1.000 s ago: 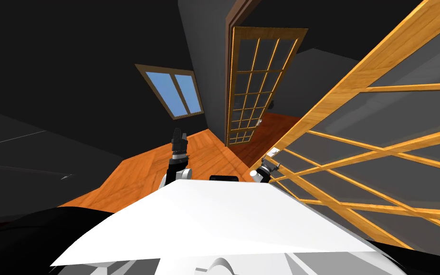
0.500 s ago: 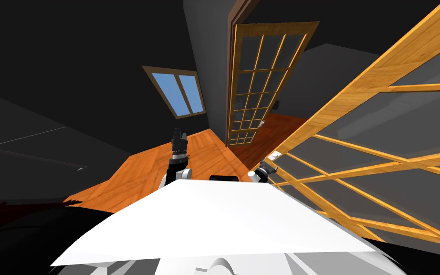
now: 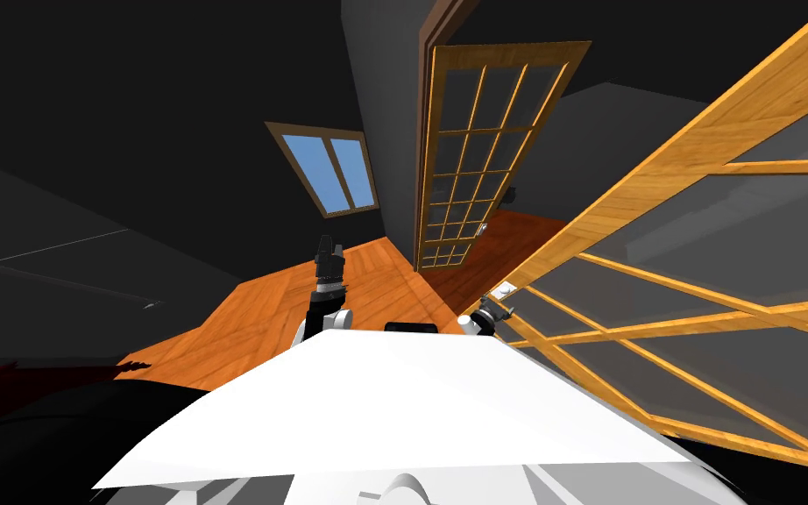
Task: Push the door open
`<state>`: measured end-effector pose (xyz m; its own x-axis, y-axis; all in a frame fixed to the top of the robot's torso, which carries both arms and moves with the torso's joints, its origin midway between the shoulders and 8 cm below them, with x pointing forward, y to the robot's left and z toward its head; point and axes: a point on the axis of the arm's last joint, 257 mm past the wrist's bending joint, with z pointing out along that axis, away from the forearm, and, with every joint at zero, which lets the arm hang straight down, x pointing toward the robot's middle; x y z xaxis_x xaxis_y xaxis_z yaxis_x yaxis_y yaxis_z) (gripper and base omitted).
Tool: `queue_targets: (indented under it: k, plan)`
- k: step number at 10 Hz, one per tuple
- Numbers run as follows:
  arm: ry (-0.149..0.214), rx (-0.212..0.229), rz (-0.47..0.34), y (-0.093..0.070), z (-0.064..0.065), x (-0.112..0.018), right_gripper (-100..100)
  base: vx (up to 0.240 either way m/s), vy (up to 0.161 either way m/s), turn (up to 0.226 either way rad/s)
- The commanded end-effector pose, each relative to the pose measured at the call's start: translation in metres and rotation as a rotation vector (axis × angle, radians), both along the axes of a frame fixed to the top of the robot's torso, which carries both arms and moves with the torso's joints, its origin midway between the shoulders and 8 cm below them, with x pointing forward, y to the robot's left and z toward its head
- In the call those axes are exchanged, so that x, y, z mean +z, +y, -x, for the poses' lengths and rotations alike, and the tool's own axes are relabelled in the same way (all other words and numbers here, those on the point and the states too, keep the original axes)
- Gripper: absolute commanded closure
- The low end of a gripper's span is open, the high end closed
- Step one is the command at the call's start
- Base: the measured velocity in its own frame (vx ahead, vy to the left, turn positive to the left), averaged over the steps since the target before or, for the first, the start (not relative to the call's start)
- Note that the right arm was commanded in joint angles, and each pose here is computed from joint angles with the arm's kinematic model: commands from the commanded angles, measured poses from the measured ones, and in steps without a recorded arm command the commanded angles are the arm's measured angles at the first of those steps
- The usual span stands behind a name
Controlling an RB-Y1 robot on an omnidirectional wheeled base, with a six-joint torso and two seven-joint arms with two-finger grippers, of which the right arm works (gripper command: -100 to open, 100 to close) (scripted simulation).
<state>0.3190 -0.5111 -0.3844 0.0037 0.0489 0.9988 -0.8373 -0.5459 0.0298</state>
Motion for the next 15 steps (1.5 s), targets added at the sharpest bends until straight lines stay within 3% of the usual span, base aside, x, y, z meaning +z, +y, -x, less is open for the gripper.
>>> queue_targets:
  k: [1, 4, 7, 8, 9, 14, 15]
  plan:
    - [-0.001, -0.002, 0.016, -0.009, 0.002, 0.005, -100, 0.107, -0.131, 0.021]
    - [0.000, -0.008, 0.017, -0.015, 0.007, 0.004, -100, 0.109, -0.148, 0.016]
    - [0.000, -0.015, -0.032, 0.003, 0.012, -0.012, -100, 0.131, -0.180, 0.019]
    - [0.002, -0.013, -0.018, -0.001, 0.012, -0.009, -100, 0.044, -0.061, 0.004]
    - [0.002, -0.013, -0.018, -0.001, 0.012, -0.009, 100, -0.010, 0.014, 0.002]
    - [0.002, -0.013, -0.018, -0.001, 0.012, -0.009, 100, -0.006, 0.008, 0.000]
    - [0.004, -0.036, -0.009, -0.014, 0.019, -0.006, 100, 0.086, -0.067, -0.029]
